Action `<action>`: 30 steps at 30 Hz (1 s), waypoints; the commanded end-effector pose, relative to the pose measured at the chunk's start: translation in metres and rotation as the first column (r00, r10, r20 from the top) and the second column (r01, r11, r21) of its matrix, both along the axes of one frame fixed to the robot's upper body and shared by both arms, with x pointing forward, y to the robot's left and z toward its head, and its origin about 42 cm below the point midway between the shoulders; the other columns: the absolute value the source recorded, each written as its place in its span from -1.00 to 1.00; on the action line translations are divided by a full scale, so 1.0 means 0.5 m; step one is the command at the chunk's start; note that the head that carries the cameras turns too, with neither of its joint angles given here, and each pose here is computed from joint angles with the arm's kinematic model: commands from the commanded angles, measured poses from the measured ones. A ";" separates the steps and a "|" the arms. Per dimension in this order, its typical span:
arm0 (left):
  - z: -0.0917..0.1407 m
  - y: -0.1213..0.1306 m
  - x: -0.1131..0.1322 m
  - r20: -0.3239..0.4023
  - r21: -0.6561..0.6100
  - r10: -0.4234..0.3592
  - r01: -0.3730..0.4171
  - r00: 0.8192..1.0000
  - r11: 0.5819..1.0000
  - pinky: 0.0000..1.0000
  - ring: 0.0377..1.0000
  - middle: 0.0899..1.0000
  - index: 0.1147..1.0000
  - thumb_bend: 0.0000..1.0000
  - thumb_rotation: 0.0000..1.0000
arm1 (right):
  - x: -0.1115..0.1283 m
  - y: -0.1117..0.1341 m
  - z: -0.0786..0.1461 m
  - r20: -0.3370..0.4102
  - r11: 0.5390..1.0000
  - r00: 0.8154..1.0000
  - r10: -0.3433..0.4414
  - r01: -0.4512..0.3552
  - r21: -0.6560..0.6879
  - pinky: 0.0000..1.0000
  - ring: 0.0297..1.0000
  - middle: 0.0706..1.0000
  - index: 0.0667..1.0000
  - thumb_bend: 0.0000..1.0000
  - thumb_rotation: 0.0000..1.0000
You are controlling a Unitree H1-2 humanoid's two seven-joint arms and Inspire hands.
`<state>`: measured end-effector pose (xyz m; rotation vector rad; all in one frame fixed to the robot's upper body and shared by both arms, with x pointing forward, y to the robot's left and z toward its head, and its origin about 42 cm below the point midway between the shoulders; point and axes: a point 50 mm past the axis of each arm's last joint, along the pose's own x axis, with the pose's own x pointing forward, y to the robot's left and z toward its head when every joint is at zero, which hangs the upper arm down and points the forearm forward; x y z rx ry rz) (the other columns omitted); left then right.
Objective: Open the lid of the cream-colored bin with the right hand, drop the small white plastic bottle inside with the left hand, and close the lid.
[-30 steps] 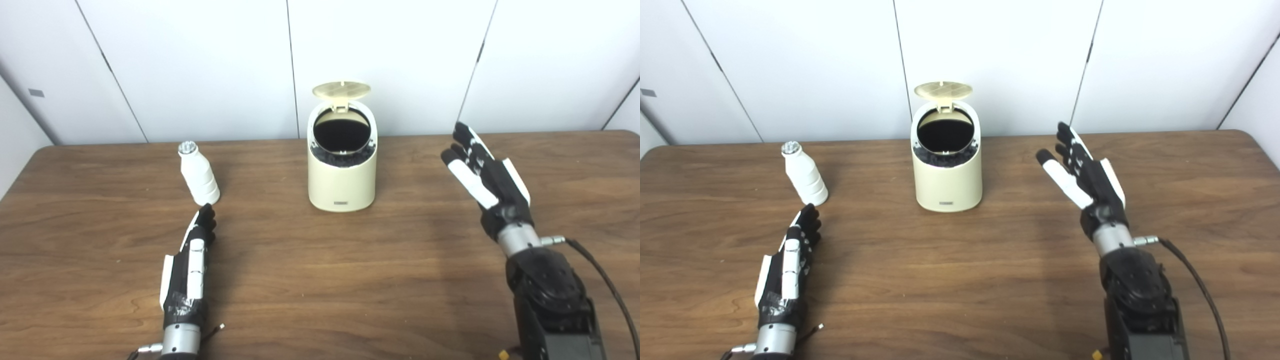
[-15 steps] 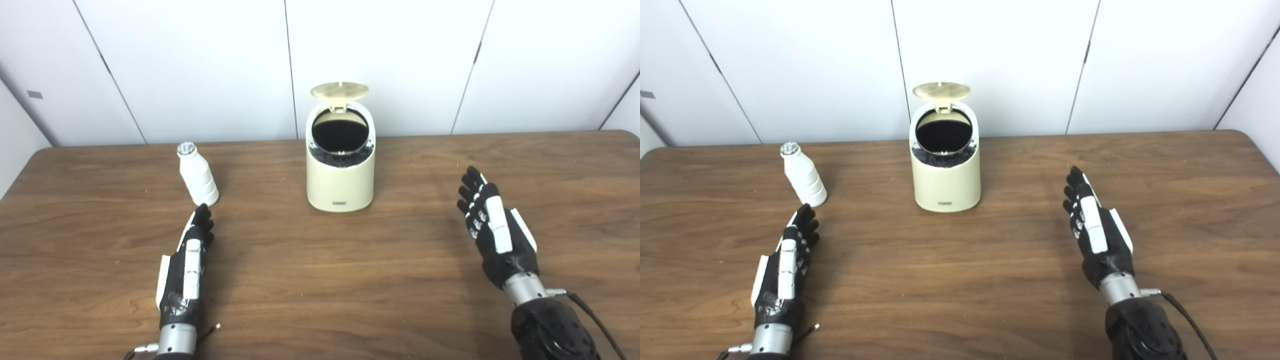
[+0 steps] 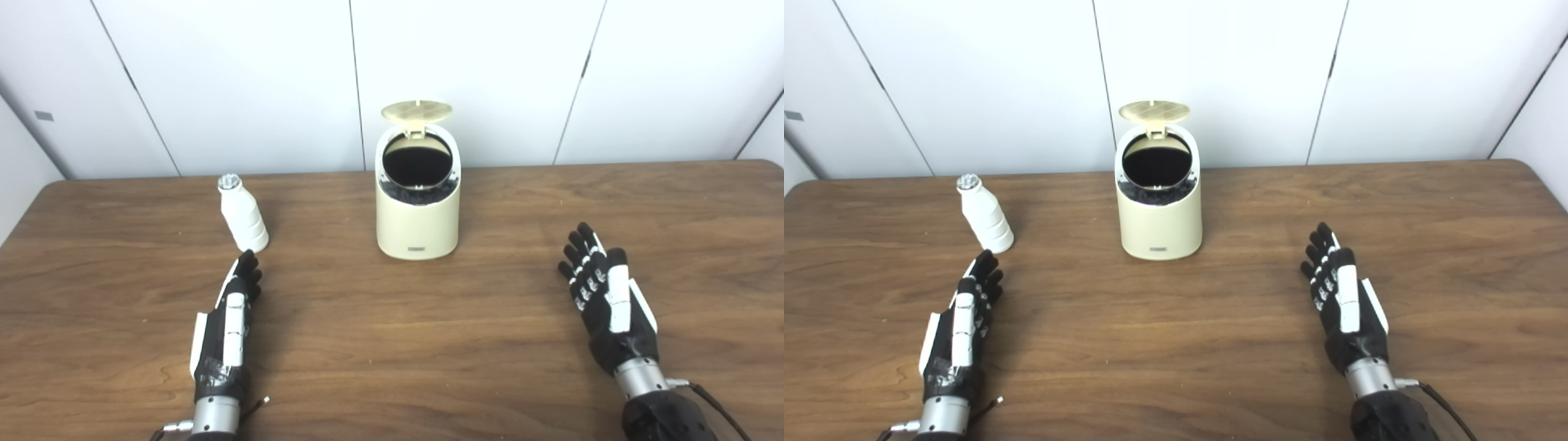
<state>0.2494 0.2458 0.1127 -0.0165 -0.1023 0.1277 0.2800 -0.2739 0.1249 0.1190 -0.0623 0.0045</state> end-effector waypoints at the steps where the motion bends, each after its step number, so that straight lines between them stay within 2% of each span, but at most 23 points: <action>1: -0.005 -0.003 -0.010 0.002 0.010 0.006 -0.006 1.000 1.000 0.94 0.90 0.90 0.90 0.08 1.00 | 0.006 -0.018 0.016 0.078 1.000 0.997 0.003 -0.002 -0.009 1.00 1.00 1.00 1.00 0.39 1.00; 7: -0.014 -0.019 -0.019 -0.004 0.029 0.011 -0.011 1.000 1.000 0.95 0.92 0.89 0.89 0.03 1.00 | -0.002 -0.032 0.005 0.092 1.000 0.996 0.012 -0.011 -0.012 1.00 1.00 1.00 1.00 0.37 1.00; 12: -0.023 -0.028 -0.025 -0.003 0.036 0.014 -0.014 1.000 0.999 0.92 0.90 0.88 0.87 0.01 0.96 | -0.008 -0.028 0.018 0.103 1.000 0.995 0.012 -0.011 -0.011 1.00 1.00 1.00 1.00 0.37 1.00; 15: -0.022 -0.030 -0.027 -0.012 0.057 0.025 -0.025 1.000 0.998 0.92 0.89 0.86 0.86 0.02 0.81 | -0.012 -0.026 0.030 0.100 1.000 0.995 0.012 -0.011 -0.011 1.00 1.00 1.00 1.00 0.36 1.00; 17: -0.013 -0.029 -0.029 -0.011 0.094 0.042 -0.041 0.999 0.995 0.96 0.90 0.85 0.87 0.12 0.74 | -0.015 -0.023 0.038 0.099 1.000 0.995 0.007 -0.005 -0.017 1.00 1.00 1.00 1.00 0.33 1.00; 20: 0.016 -0.023 -0.030 0.008 0.171 0.081 -0.081 0.997 0.982 0.86 0.84 0.82 0.85 0.19 0.67 | -0.017 -0.019 0.047 0.104 1.000 0.995 0.004 -0.002 -0.021 1.00 1.00 1.00 1.00 0.33 1.00; 24: 0.069 -0.002 -0.028 0.044 0.273 0.081 -0.090 0.996 0.958 0.74 0.80 0.80 0.87 0.18 0.38 | -0.021 -0.015 0.052 0.104 1.000 0.995 -0.007 0.009 -0.024 1.00 1.00 1.00 1.00 0.33 1.00; 26: 0.103 0.007 -0.025 0.041 0.292 0.088 -0.096 0.995 0.952 0.72 0.78 0.80 0.87 0.28 0.19 | -0.021 -0.013 0.054 0.101 1.000 0.995 -0.007 0.010 -0.029 1.00 1.00 1.00 1.00 0.33 1.00; 30: 0.168 0.030 -0.012 0.071 0.368 0.116 -0.134 0.991 0.920 0.62 0.70 0.76 0.86 0.42 -0.05 | -0.021 -0.010 0.057 0.095 0.999 0.995 -0.013 0.016 -0.030 1.00 1.00 1.00 1.00 0.28 1.00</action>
